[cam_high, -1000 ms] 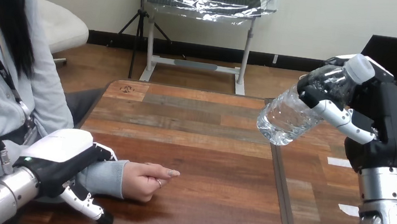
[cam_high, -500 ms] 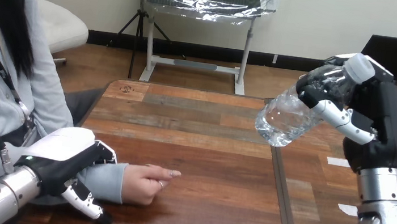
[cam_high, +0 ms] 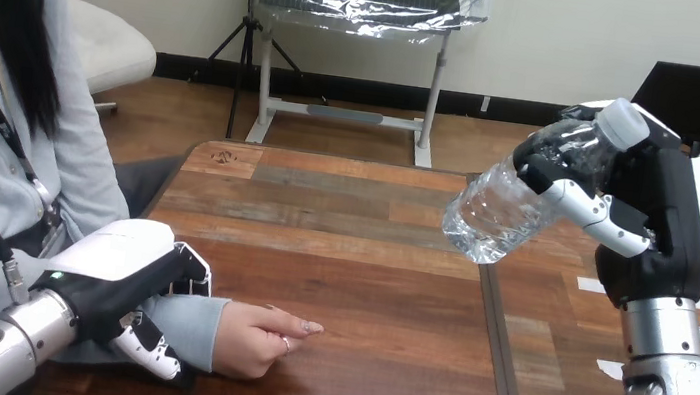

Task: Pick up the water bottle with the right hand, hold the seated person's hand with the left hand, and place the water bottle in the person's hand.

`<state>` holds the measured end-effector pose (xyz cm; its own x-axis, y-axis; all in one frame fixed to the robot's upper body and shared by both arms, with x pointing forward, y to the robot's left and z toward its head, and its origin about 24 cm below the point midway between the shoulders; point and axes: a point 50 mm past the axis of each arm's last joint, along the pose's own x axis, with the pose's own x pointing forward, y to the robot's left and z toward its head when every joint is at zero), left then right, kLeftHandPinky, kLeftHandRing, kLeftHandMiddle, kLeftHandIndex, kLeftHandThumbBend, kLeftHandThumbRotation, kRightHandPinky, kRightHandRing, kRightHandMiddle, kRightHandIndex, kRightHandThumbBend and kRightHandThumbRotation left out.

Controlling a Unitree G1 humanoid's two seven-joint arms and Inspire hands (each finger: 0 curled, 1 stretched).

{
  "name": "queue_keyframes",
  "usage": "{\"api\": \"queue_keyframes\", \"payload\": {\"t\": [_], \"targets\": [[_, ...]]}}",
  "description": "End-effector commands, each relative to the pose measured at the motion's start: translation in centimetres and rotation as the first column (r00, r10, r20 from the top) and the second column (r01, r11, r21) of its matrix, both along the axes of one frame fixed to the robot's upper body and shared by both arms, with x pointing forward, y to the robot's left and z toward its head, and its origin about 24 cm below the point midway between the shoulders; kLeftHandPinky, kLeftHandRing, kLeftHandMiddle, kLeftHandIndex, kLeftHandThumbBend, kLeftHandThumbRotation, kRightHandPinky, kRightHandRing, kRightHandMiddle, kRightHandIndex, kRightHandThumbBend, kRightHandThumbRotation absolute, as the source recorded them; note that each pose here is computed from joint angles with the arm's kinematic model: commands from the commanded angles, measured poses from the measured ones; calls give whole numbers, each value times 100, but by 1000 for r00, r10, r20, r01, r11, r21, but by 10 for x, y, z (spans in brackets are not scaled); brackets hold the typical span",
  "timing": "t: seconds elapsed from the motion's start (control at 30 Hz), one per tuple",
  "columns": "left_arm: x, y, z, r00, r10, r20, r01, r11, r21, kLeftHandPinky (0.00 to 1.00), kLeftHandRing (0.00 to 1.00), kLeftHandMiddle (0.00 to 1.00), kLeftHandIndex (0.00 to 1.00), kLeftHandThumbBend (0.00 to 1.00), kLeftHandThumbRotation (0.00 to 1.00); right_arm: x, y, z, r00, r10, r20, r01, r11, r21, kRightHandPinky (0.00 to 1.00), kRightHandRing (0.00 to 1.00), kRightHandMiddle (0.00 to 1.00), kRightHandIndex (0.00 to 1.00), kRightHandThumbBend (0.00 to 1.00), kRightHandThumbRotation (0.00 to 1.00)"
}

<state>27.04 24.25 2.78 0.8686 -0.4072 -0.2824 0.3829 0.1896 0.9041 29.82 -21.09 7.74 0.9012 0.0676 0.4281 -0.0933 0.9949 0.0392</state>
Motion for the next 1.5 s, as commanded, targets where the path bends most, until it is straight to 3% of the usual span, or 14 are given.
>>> {"api": "queue_keyframes", "payload": {"t": [0.0,0.67,1.13,1.47], "targets": [[12,-9,30,992,-56,115,58,998,-14,37,36,40,38,82,0,11,8,23,996,28,90,-27,1000,-9,24,31,42,43,62,0],[16,-18,57,979,-94,180,92,996,19,33,34,38,37,75,0,20,24,14,996,86,38,-86,996,-13,25,32,41,43,60,0],[22,-26,76,961,-130,245,126,992,30,32,31,35,36,78,0,27,37,8,991,134,5,-134,990,-37,25,32,41,43,58,0],[26,-31,89,956,-144,257,140,990,33,28,29,34,35,79,0,32,45,3,988,152,-26,-153,986,-72,25,33,41,43,58,0]]}}
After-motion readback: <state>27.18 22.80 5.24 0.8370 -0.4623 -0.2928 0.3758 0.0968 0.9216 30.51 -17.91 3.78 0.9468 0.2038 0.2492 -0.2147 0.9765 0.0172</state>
